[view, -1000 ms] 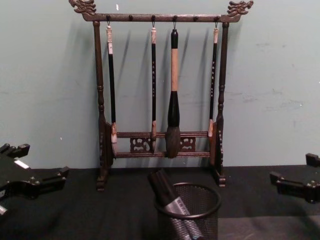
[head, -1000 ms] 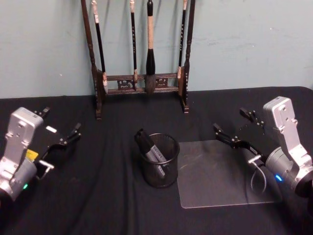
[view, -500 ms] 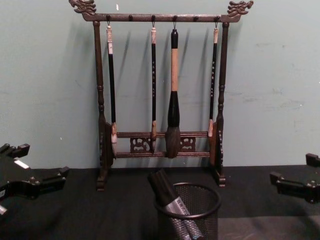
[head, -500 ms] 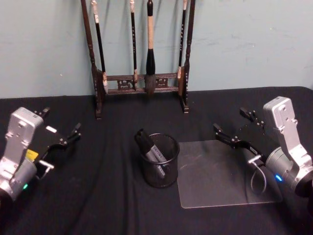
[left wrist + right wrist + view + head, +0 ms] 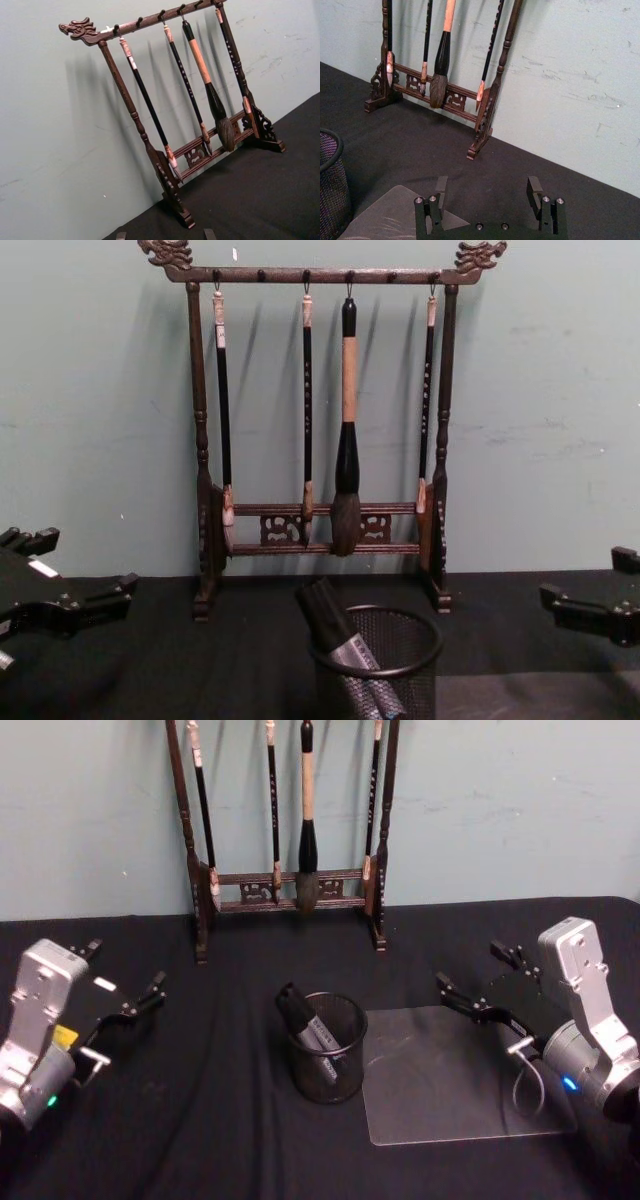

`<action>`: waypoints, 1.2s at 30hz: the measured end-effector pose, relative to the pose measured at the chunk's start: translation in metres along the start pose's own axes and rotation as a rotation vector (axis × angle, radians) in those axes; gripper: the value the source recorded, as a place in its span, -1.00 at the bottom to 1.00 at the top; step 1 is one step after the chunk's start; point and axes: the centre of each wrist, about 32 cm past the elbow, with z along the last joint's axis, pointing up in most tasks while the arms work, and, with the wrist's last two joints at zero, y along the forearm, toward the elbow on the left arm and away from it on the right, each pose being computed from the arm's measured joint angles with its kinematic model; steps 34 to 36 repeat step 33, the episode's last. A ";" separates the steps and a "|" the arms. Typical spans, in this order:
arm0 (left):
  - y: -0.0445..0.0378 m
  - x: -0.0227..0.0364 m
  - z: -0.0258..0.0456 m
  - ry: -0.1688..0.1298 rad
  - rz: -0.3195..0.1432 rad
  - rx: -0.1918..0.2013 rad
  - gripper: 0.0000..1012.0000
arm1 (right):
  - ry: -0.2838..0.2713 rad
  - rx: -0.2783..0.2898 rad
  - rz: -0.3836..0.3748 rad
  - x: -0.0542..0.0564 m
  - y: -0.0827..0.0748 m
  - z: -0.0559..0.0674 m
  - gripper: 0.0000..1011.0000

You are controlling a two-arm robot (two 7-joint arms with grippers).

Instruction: Pick up the water-based marker from the table and place it into the pen holder.

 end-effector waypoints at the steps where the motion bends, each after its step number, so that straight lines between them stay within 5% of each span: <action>1: 0.0000 0.0000 0.0000 0.000 0.000 0.000 0.98 | 0.000 0.000 0.000 0.000 0.000 0.000 0.98; 36: 0.0000 0.0000 0.0000 0.000 0.000 0.000 0.98 | 0.000 0.000 0.000 0.000 0.000 0.000 0.98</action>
